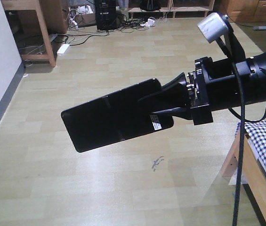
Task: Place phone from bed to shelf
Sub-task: 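Hold the phone in the right gripper while the base turns away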
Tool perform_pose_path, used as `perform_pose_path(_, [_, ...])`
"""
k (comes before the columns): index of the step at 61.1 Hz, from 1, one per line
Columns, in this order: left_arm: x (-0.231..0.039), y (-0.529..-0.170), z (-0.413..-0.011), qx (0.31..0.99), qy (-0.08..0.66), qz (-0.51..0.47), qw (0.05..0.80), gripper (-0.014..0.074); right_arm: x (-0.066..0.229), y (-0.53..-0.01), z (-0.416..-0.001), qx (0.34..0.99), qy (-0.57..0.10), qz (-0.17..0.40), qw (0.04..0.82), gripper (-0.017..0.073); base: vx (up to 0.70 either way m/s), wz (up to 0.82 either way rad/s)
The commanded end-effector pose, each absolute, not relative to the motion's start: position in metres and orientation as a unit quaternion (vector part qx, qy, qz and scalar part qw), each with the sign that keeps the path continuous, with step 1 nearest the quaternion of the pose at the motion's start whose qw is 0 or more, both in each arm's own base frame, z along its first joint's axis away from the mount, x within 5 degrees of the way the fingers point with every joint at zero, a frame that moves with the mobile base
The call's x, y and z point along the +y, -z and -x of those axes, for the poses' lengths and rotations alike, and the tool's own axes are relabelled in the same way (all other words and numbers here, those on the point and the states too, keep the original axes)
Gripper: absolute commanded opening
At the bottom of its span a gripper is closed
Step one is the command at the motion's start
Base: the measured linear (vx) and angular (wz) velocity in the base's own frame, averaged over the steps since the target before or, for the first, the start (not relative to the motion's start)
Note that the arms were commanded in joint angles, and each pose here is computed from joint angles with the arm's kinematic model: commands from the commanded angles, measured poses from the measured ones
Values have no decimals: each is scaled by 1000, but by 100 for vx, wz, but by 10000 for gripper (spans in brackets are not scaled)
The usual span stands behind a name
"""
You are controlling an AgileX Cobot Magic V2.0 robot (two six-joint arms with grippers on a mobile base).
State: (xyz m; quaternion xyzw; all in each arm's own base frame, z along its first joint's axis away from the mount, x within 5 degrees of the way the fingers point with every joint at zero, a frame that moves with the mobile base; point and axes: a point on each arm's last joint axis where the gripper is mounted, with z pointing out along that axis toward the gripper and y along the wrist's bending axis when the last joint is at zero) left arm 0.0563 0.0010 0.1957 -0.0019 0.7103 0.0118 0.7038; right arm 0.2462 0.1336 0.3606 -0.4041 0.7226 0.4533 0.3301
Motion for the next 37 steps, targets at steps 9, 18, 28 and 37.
perform_pose_path(9, [1, -210, -55, 676, -6, 9, 736, 1, 135, -384, -232, 681, -495, 413, 346, -2, 25, -9])
perform_pose_path(18, [1, -210, -55, 676, -6, 9, 736, 1, 135, -384, -232, 681, -495, 413, 346, -2, 26, -14])
perform_pose_path(28, [1, -210, -55, 676, -6, 9, 736, 1, 135, -384, -232, 681, -495, 413, 346, -2, 29, -17])
perform_pose_path(37, [1, -210, -55, 676, -6, 9, 736, 1, 135, -384, -232, 681, -495, 413, 346, -2, 31, -16])
